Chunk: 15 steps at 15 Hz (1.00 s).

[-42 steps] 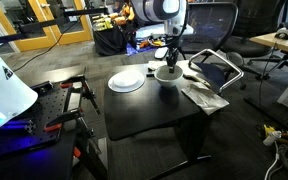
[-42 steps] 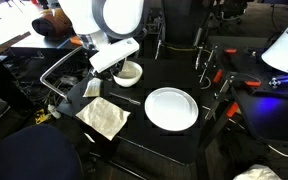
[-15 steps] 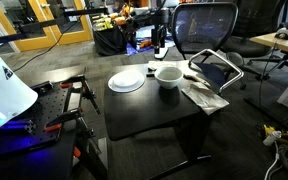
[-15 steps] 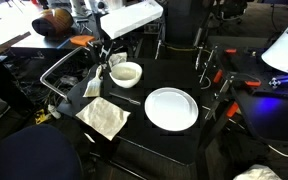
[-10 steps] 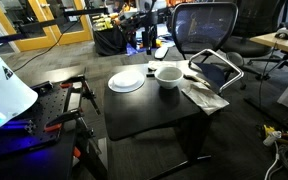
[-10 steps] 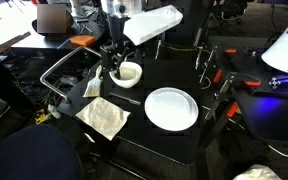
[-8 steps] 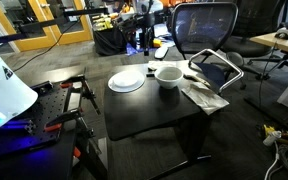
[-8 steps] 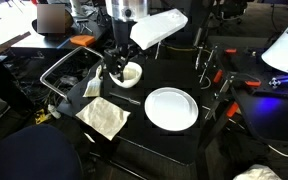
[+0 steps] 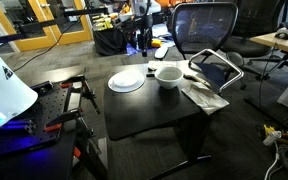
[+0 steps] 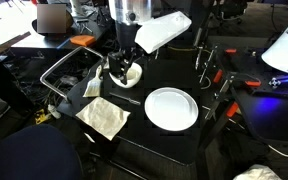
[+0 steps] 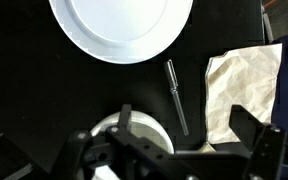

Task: Move the white bowl backwards, put the pen inside the white bowl

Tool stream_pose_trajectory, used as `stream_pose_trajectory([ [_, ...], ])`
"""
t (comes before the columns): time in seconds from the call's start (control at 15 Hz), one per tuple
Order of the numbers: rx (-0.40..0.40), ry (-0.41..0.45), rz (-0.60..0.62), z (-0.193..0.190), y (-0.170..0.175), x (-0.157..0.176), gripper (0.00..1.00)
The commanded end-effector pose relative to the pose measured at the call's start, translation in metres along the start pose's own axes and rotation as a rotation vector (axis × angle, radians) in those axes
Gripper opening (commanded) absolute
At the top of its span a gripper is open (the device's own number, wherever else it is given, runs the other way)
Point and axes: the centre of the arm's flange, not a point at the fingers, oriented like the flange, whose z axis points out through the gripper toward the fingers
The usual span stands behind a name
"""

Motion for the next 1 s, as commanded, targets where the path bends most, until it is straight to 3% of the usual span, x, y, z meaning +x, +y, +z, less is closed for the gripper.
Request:
stream_pose_trajectory([
  [0.0,-0.008,0.010,0.002,0.011,-0.009,0.001,1.00],
  [0.93,-0.022,0.032,-0.055,0.089,-0.031,-0.007,1.00],
])
